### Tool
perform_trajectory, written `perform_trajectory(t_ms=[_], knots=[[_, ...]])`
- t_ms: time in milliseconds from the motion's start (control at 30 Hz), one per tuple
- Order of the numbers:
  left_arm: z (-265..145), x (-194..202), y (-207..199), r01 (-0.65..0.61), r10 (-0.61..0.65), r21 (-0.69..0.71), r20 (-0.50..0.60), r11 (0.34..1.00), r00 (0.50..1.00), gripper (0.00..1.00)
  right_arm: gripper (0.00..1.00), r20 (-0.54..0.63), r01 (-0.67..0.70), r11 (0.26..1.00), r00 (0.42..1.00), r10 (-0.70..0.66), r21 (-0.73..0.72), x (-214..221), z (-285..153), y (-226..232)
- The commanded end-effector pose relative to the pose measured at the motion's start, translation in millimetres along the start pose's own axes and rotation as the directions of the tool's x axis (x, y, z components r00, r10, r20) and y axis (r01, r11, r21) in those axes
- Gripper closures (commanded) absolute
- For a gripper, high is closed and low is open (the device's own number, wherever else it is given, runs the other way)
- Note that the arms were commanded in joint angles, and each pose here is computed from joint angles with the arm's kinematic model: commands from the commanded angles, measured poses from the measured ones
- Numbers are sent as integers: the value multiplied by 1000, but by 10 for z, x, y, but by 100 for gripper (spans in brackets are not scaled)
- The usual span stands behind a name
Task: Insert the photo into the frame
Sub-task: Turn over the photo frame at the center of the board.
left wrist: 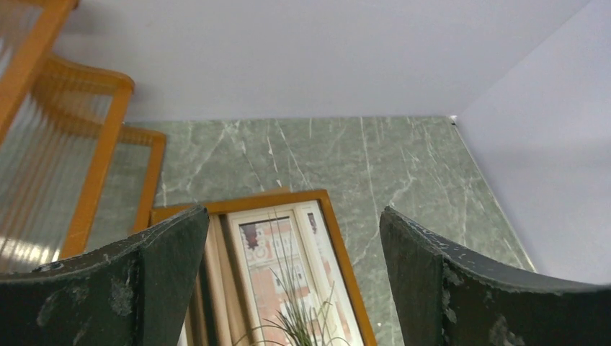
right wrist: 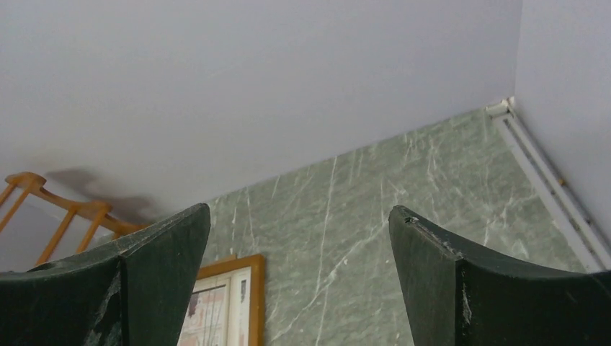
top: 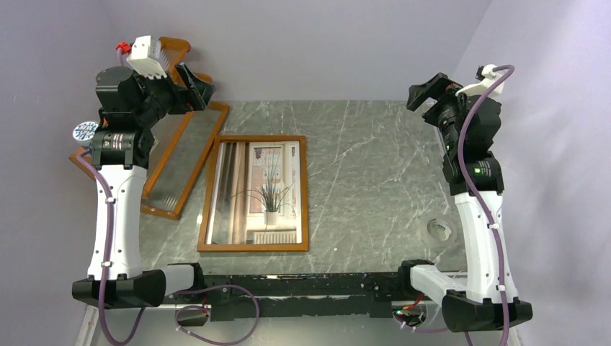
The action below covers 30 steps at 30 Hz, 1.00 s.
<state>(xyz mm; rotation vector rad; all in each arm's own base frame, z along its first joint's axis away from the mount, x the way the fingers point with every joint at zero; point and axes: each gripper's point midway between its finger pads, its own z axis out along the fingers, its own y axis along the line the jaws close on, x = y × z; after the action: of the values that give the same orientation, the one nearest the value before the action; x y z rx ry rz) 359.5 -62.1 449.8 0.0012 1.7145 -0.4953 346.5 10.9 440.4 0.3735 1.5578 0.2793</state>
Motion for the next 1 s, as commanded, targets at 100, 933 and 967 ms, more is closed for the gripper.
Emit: perform_trajectory(t_ms=[100, 933, 967], knots=[[-7, -40, -138, 17, -19, 77, 28, 997, 999, 6, 3, -40, -53, 993, 998, 57, 109, 382, 115, -281], [-18, 227, 64, 66, -66, -21, -20, 998, 998, 6, 28, -853, -74, 997, 522, 17, -26, 3735, -83, 686], [-20, 248, 84, 70, -70, -30, -22, 997, 997, 6, 28, -860, -48, 998, 510, -8, -37, 3823, -117, 770]])
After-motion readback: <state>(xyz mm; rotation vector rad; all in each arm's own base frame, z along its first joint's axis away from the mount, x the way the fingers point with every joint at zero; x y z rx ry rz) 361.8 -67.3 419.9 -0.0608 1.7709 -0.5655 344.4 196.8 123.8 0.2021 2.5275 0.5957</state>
